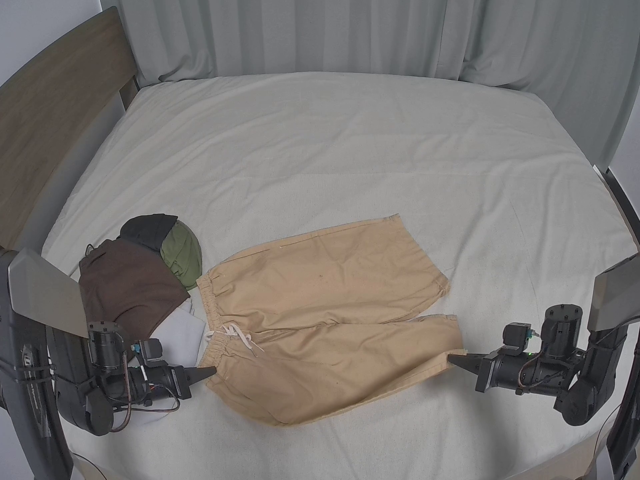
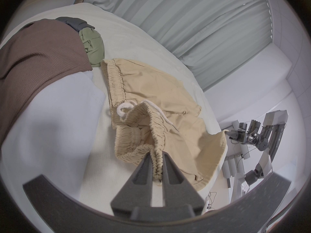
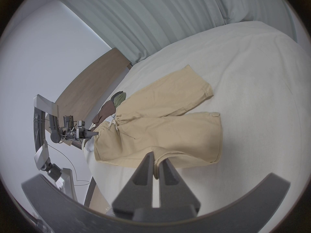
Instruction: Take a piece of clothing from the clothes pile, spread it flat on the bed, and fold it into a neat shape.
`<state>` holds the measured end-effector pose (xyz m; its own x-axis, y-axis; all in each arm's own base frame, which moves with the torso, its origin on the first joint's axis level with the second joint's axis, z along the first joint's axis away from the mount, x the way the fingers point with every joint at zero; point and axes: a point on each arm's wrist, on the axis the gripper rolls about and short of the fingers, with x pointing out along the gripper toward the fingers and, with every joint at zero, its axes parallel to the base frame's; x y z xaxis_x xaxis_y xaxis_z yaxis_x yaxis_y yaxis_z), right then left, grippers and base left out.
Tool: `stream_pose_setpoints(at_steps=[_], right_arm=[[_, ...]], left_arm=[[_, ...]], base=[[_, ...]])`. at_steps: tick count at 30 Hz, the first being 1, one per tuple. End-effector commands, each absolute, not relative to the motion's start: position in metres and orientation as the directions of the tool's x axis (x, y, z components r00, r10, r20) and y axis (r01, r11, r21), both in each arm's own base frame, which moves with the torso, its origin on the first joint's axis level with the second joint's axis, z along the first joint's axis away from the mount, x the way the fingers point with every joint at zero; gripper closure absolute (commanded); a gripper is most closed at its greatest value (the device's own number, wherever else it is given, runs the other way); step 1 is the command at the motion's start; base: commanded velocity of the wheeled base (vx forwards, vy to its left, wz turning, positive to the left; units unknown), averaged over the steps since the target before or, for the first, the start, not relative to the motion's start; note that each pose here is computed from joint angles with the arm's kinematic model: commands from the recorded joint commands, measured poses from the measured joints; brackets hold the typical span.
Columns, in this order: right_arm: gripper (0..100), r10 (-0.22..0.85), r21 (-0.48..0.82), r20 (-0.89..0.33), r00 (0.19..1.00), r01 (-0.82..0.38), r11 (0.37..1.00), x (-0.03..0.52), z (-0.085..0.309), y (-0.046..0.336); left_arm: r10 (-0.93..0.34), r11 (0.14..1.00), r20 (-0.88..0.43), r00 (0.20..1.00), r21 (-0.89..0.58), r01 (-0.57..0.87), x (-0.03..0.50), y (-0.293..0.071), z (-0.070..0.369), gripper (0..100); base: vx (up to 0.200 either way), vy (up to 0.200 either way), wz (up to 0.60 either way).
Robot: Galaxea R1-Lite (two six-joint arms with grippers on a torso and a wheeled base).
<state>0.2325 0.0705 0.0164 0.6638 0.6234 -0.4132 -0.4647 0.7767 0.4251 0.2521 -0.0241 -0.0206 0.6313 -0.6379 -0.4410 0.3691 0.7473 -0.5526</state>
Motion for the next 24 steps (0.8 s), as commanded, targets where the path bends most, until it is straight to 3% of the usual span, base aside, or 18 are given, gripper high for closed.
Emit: stream_pose_setpoints(at_steps=[1, 24], right_arm=[[100, 0.626, 0.426, -0.383, 0.679, -0.471, 0.772, 0.234, 0.024, 0.07], [100, 0.634, 0.422, -0.307, 0.71, -0.495, 0.759, 0.244, 0.039, 0.073]], left_arm=[[-0.644, 0.739, -0.418, 0.641, -0.558, 0.378, 0.253, -0.026, -0.013, 100], [-0.639, 0.735, -0.394, 0.661, -0.565, 0.375, 0.26, -0.025, -0.008, 100]], base=[[0.0, 0.0, 0.0], [0.0, 0.0, 0.0]])
